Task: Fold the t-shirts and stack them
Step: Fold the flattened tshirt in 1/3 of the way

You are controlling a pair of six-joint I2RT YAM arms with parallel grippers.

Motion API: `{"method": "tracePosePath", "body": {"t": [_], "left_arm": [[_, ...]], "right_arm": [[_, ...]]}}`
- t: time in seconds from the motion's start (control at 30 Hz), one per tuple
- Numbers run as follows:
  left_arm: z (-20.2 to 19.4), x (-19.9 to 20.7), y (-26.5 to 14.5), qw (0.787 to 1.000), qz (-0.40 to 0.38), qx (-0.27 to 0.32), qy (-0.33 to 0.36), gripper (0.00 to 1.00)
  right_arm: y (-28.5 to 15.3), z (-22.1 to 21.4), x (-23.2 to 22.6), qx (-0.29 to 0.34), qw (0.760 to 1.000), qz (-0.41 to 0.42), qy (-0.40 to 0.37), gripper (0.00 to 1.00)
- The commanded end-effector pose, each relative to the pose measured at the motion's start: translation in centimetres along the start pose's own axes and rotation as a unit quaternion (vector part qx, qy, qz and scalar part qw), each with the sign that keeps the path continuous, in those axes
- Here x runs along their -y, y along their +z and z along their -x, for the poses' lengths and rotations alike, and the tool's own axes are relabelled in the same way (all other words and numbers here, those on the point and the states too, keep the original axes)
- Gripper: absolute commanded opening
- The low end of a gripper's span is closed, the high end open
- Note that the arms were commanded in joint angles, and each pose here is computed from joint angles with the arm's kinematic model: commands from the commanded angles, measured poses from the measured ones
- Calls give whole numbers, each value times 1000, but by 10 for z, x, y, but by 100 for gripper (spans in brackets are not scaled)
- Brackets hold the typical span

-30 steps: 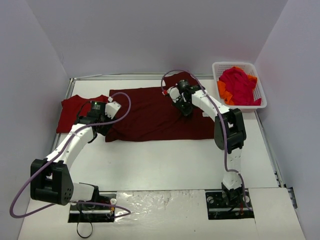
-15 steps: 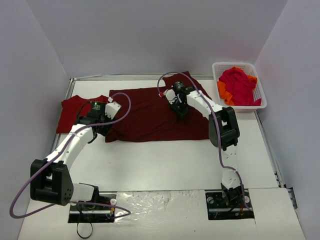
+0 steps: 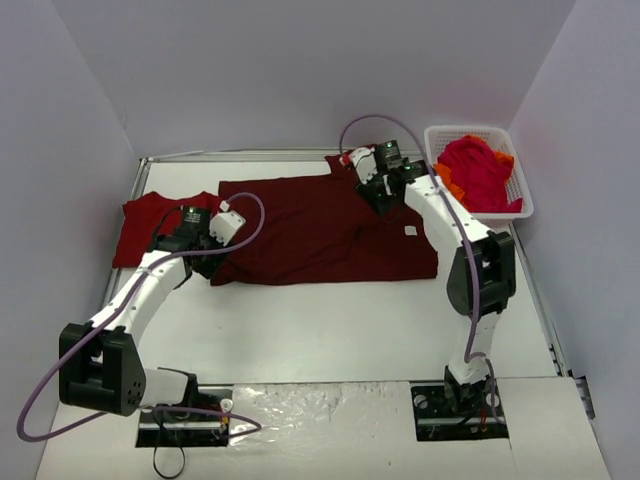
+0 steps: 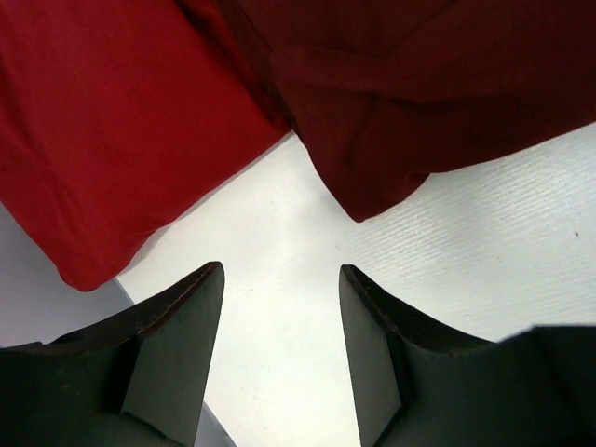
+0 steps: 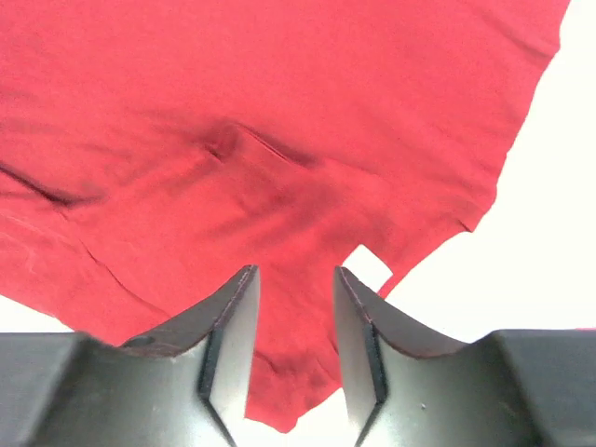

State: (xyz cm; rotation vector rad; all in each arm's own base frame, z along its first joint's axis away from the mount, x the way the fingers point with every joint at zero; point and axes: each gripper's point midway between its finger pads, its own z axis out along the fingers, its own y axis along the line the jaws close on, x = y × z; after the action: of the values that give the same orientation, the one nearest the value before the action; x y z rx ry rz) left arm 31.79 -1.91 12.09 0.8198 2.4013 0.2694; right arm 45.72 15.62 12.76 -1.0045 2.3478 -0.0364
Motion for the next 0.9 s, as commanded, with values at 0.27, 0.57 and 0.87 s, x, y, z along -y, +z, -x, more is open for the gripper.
{"method": "tracePosePath", "body": {"t": [0.27, 0.57, 0.87], "left_arm": [[-32, 42, 6, 995, -83, -17, 56, 23], [-38, 47, 26, 993, -91, -30, 69, 19], [-36, 48, 36, 992, -94, -29, 74, 24]], "right_arm": [[-40, -105, -20, -65, 995, 35, 63, 0], [-26, -160, -41, -143, 986, 54, 64, 0], [-18, -190, -31, -182, 978, 44, 88, 0]]}}
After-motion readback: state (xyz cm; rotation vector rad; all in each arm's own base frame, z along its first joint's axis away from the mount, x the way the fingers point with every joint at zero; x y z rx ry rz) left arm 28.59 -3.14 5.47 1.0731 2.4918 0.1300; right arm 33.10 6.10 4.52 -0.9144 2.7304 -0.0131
